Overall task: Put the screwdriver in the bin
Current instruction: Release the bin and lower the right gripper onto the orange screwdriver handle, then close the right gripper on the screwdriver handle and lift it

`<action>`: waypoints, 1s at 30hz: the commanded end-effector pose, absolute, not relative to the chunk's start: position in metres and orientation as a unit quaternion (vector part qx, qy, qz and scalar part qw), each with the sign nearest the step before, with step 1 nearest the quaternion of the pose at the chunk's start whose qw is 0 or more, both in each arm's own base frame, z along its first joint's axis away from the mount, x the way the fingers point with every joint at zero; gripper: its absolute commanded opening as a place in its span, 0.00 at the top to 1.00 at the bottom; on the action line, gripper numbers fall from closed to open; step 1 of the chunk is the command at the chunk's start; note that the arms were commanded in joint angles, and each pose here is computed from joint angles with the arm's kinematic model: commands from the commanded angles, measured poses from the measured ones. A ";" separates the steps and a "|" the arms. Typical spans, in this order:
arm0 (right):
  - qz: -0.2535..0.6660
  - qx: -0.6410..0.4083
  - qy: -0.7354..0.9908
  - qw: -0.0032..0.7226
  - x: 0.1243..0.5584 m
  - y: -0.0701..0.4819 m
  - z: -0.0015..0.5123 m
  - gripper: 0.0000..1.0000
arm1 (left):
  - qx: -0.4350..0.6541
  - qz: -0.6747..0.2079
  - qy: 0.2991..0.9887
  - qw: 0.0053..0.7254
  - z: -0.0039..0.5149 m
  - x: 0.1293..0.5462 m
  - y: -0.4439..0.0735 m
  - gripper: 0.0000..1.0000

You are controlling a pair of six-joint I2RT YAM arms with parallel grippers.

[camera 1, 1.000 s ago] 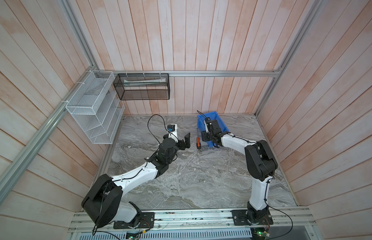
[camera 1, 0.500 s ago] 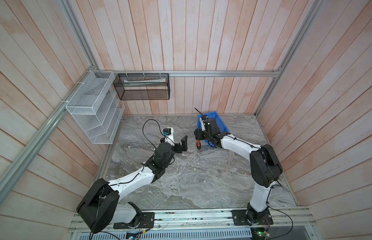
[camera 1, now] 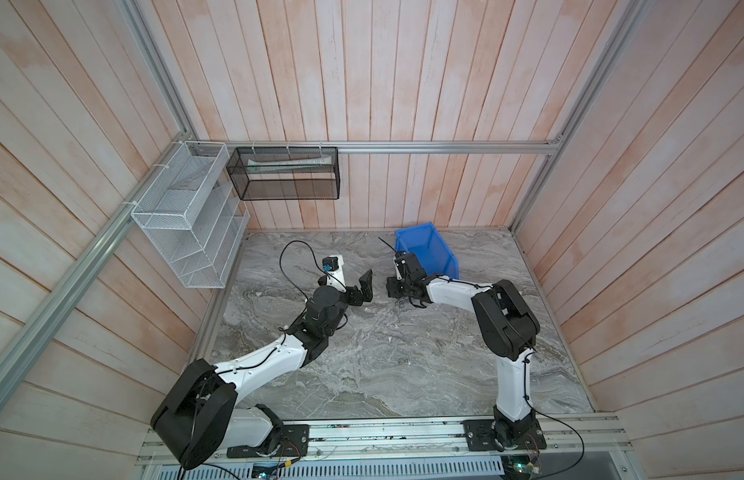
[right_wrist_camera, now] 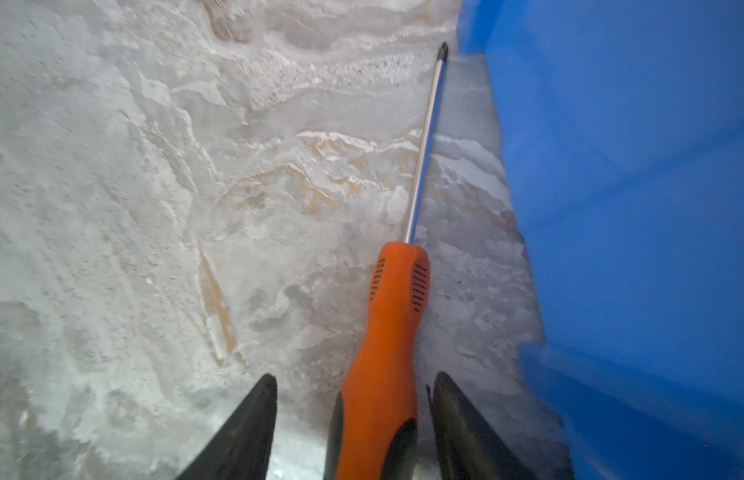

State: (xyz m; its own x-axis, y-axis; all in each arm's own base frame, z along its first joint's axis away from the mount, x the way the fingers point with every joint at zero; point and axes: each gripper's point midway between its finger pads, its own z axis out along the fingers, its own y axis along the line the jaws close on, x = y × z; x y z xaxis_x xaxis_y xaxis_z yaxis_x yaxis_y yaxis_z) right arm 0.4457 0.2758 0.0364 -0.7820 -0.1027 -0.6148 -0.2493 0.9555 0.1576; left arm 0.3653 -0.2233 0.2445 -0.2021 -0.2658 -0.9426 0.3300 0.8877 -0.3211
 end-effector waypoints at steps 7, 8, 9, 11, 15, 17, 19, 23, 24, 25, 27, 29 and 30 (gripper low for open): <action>0.032 -0.113 0.942 0.315 0.447 0.275 0.020 0.60 | 0.019 -0.248 0.730 0.637 0.252 0.365 -0.224 0.00; 0.029 -0.116 0.941 0.316 0.447 0.275 0.021 0.68 | 0.019 -0.249 0.730 0.637 0.252 0.365 -0.224 0.00; 0.029 -0.119 0.941 0.317 0.447 0.275 0.022 0.71 | 0.019 -0.249 0.729 0.637 0.253 0.365 -0.223 0.00; 0.030 -0.124 0.938 0.322 0.447 0.277 0.030 0.78 | 0.019 -0.248 0.729 0.638 0.253 0.365 -0.223 0.00; 0.039 -0.133 0.928 0.345 0.448 0.278 0.058 0.88 | 0.022 -0.250 0.728 0.638 0.253 0.364 -0.224 0.00; 0.057 -0.141 0.921 0.358 0.445 0.281 0.078 0.90 | 0.026 -0.251 0.729 0.637 0.253 0.365 -0.226 0.00; 0.073 -0.143 0.914 0.372 0.441 0.282 0.098 0.91 | 0.032 -0.253 0.728 0.636 0.253 0.364 -0.228 0.00; 0.103 -0.141 0.895 0.412 0.434 0.279 0.148 0.90 | 0.041 -0.259 0.725 0.637 0.255 0.363 -0.231 0.00; 0.108 -0.136 0.891 0.420 0.434 0.276 0.158 0.90 | 0.043 -0.261 0.723 0.638 0.255 0.362 -0.232 0.00; 0.118 -0.125 0.888 0.427 0.435 0.271 0.169 0.90 | 0.045 -0.262 0.723 0.637 0.256 0.362 -0.233 0.00; 0.140 -0.101 0.887 0.428 0.436 0.259 0.180 0.91 | 0.054 -0.264 0.724 0.636 0.256 0.363 -0.237 0.00; 0.168 -0.077 0.884 0.430 0.438 0.244 0.190 0.91 | 0.072 -0.265 0.728 0.628 0.257 0.368 -0.247 0.00; 0.177 -0.065 0.885 0.426 0.437 0.236 0.187 0.91 | 0.083 -0.264 0.733 0.622 0.257 0.371 -0.253 0.00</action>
